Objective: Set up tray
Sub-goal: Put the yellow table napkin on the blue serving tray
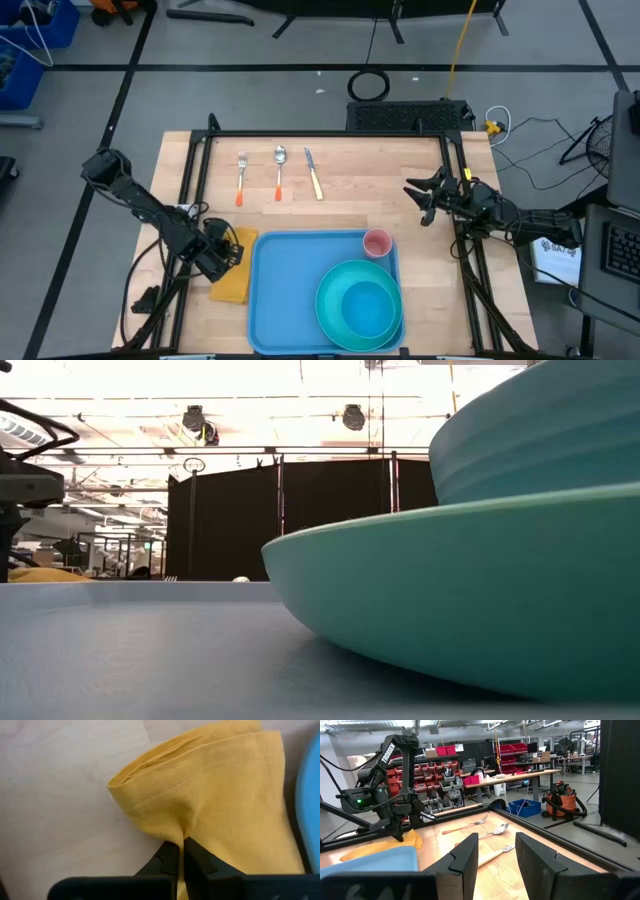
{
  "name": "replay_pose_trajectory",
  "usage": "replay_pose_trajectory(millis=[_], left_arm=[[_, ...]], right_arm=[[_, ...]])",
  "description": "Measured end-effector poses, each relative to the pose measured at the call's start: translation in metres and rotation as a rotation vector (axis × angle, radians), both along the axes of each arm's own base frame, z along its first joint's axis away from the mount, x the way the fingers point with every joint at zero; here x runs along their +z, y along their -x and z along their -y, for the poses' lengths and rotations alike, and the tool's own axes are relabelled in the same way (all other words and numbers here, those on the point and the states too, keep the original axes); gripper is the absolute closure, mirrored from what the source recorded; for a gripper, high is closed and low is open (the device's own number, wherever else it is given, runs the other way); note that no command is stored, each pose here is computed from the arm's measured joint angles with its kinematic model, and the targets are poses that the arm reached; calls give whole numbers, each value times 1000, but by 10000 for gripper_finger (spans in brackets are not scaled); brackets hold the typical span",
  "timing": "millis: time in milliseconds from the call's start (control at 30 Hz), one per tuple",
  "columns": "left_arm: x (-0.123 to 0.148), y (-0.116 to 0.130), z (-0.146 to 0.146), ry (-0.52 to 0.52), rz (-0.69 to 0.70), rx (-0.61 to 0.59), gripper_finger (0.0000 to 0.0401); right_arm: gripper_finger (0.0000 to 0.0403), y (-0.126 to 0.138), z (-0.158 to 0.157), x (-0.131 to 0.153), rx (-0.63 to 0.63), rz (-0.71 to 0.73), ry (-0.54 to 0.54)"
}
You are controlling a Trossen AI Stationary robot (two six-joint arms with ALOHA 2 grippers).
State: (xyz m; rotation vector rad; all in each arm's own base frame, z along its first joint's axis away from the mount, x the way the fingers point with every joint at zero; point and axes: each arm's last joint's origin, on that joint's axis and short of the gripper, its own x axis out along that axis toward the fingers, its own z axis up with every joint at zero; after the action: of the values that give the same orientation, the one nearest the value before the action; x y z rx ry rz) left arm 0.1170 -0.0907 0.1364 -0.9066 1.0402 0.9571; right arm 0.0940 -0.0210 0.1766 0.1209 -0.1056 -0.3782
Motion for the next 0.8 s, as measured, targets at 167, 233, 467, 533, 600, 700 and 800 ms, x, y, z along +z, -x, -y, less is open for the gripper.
replay_pose_trajectory(millis=[167,233,467,533,600,700,800], left_arm=[[7,-2,3,-32,39,-13,394],[16,-5,6,-59,51,-18,395],[77,-14,14,-179,56,-98,395],[95,-19,18,-210,113,-133,395],[110,-25,22,-231,186,-175,395],[127,-36,29,-284,283,-239,395],[140,-50,40,-319,382,-302,395]], right_arm=[[280,0,0,0,0,0,0],[280,0,0,0,0,0,0],[280,0,0,0,0,0,0],[280,0,0,0,0,0,0],[280,0,0,0,0,0,0],[280,0,0,0,0,0,0],[280,0,0,0,0,0,0]])
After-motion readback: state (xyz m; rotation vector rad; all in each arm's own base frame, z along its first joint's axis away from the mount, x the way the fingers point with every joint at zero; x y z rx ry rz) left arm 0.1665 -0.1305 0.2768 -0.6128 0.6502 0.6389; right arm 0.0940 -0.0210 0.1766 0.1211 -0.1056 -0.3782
